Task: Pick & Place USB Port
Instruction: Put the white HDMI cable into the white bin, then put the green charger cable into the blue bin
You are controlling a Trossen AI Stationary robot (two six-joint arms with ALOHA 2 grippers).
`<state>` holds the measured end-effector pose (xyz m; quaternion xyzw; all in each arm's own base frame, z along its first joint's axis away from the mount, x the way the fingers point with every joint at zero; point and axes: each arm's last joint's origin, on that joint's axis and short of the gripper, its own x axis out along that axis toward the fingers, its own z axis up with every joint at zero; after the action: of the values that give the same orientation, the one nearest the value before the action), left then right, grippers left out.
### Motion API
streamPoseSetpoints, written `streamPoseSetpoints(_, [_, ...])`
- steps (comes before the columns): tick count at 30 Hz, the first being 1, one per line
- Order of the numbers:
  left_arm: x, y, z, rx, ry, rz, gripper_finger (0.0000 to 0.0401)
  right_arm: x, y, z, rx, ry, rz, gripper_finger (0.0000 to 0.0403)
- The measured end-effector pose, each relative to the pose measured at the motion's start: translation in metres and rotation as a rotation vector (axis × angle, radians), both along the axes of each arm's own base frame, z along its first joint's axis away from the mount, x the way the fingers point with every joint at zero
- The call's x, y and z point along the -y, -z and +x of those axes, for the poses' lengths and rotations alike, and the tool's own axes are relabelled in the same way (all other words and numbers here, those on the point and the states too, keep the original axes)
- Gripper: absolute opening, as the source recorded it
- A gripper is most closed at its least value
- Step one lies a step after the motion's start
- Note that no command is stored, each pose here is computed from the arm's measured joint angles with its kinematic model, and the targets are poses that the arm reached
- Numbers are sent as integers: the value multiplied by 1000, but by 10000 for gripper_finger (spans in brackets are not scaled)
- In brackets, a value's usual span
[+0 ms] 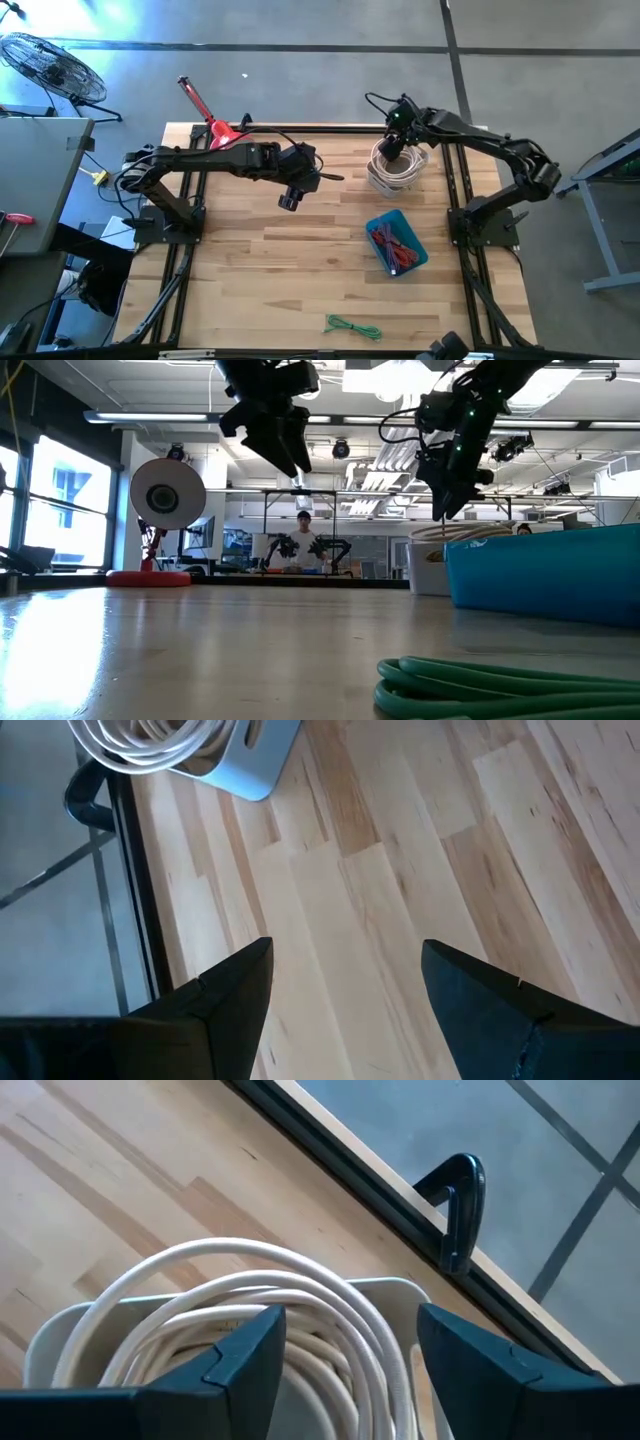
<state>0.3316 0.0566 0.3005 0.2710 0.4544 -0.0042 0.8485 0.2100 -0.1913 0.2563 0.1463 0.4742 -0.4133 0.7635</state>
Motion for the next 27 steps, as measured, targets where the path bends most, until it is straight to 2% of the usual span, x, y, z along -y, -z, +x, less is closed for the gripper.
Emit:
streamPoseSetpoints(17, [1,2,-2,-11,-1,-57,248,10,36,8,-155,51,80,220])
streamPoseSetpoints(22, [2,2,-1,-9,9,-70,248,4,24,6,-155,33,23,220])
streamPoseSetpoints(27, [2,2,-1,-8,8,-68,248,-13,-1,1,-43,-24,31,220])
